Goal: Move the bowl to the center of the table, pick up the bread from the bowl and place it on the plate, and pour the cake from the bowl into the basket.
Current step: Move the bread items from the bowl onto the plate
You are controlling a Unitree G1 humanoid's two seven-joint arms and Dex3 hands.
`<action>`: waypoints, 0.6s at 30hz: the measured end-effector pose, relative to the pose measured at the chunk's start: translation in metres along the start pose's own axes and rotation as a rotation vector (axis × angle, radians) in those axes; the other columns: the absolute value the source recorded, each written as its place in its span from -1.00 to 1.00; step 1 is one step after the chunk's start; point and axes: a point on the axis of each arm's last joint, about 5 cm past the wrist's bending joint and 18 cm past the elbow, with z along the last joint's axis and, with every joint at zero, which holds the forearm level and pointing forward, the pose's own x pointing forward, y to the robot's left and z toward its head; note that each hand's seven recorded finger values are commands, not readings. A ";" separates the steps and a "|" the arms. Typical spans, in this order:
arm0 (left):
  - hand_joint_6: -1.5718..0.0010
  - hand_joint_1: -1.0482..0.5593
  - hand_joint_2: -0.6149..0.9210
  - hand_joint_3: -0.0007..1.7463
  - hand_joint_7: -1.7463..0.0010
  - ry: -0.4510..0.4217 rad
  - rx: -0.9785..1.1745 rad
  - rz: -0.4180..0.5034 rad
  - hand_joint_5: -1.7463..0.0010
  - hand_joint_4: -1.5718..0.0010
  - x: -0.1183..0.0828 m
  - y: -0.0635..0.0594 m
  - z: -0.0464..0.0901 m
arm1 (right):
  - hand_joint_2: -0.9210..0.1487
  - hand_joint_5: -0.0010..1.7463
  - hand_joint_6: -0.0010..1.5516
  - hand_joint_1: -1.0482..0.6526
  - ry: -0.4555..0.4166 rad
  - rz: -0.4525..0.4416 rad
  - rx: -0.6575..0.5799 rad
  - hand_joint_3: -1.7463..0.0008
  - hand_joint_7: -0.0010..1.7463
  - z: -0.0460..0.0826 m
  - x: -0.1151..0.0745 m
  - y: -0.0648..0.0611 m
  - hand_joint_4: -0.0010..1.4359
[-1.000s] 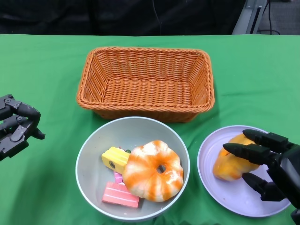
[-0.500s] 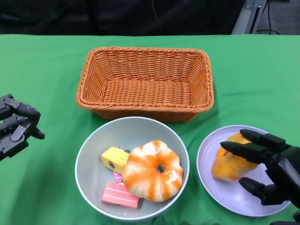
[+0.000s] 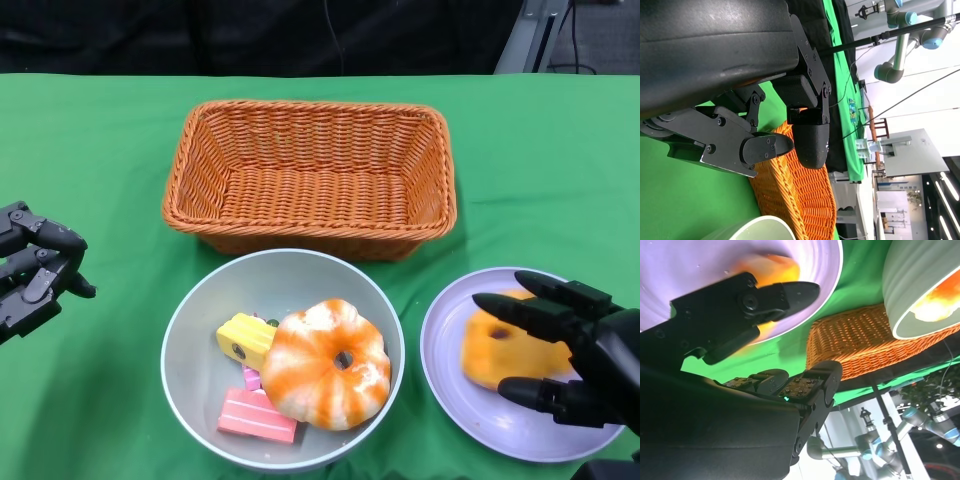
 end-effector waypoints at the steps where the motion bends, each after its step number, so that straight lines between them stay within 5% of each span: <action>1: -0.13 0.23 0.86 -0.36 -0.19 0.000 0.000 0.000 -0.54 -0.10 0.000 0.000 0.000 | -0.99 -1.00 -0.42 -0.56 0.004 -0.002 0.004 0.84 -0.99 0.000 0.000 -0.001 -0.49; 18: -0.07 0.23 0.82 -0.26 -0.27 0.001 0.012 -0.009 -0.58 -0.07 0.001 -0.001 0.000 | -1.00 -1.00 -0.50 -0.64 0.020 -0.043 0.053 0.71 -1.00 0.005 0.004 0.000 -0.60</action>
